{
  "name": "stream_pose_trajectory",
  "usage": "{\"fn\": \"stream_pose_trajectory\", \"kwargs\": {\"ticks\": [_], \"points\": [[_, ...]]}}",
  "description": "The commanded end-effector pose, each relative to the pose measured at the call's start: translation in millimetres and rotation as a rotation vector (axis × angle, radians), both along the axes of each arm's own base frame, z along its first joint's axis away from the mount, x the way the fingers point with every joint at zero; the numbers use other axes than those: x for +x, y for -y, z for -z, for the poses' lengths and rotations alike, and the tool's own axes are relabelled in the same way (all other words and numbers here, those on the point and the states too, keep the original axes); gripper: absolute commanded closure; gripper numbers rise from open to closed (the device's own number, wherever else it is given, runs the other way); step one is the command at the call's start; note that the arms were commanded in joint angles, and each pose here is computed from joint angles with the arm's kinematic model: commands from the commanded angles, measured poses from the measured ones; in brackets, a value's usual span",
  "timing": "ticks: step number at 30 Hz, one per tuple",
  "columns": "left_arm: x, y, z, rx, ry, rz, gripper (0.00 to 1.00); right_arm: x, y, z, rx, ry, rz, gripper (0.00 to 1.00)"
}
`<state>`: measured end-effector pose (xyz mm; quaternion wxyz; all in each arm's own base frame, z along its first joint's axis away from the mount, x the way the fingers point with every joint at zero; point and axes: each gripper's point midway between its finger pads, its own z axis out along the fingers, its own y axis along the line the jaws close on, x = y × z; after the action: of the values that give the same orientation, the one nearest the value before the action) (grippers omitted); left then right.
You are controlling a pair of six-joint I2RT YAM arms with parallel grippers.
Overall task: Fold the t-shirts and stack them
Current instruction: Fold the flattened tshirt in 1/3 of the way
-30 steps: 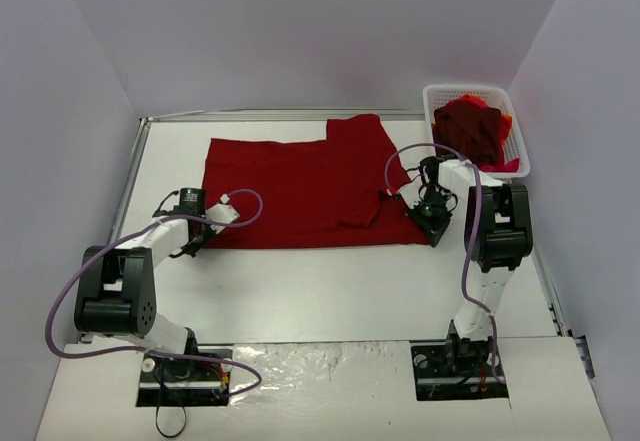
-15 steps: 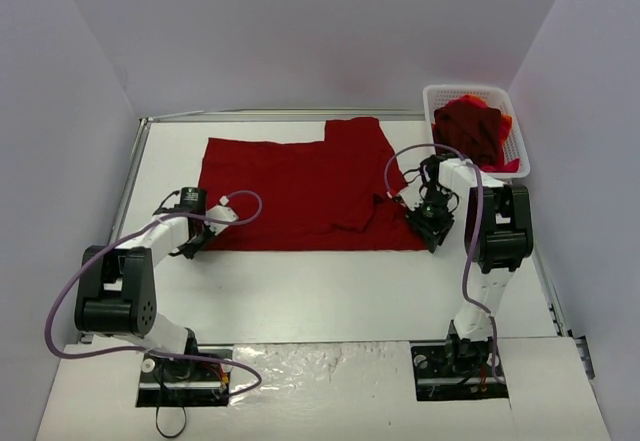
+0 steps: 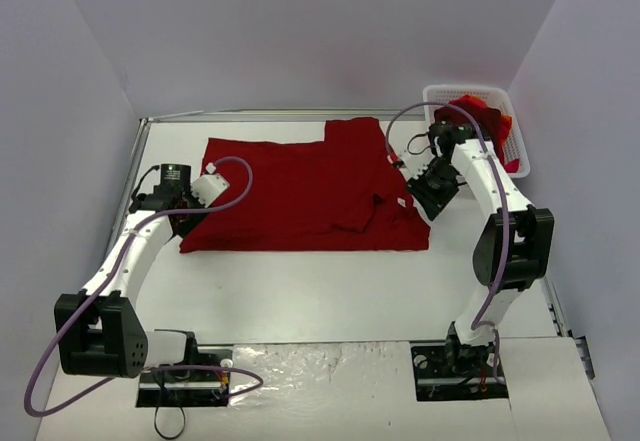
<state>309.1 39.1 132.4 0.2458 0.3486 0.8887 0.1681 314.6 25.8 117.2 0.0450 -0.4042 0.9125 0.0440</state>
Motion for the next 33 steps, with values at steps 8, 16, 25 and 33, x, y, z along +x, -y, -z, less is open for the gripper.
{"fn": "stream_pose_trajectory", "kwargs": {"ticks": [8,16,25,33], "points": [[20,34,-15,-0.251,0.076,-0.116,0.56,16,-90,11,0.115,-0.002,-0.118,0.7],[24,30,-19,-0.262,0.123,-0.173,0.56,39,-125,40,0.157,-0.035,-0.155,0.71],[22,28,-15,-0.263,0.128,-0.199,0.56,34,-147,57,0.167,-0.066,-0.209,0.68],[21,28,-9,-0.263,0.113,-0.205,0.56,24,-163,72,0.157,-0.106,-0.255,0.66]]}}
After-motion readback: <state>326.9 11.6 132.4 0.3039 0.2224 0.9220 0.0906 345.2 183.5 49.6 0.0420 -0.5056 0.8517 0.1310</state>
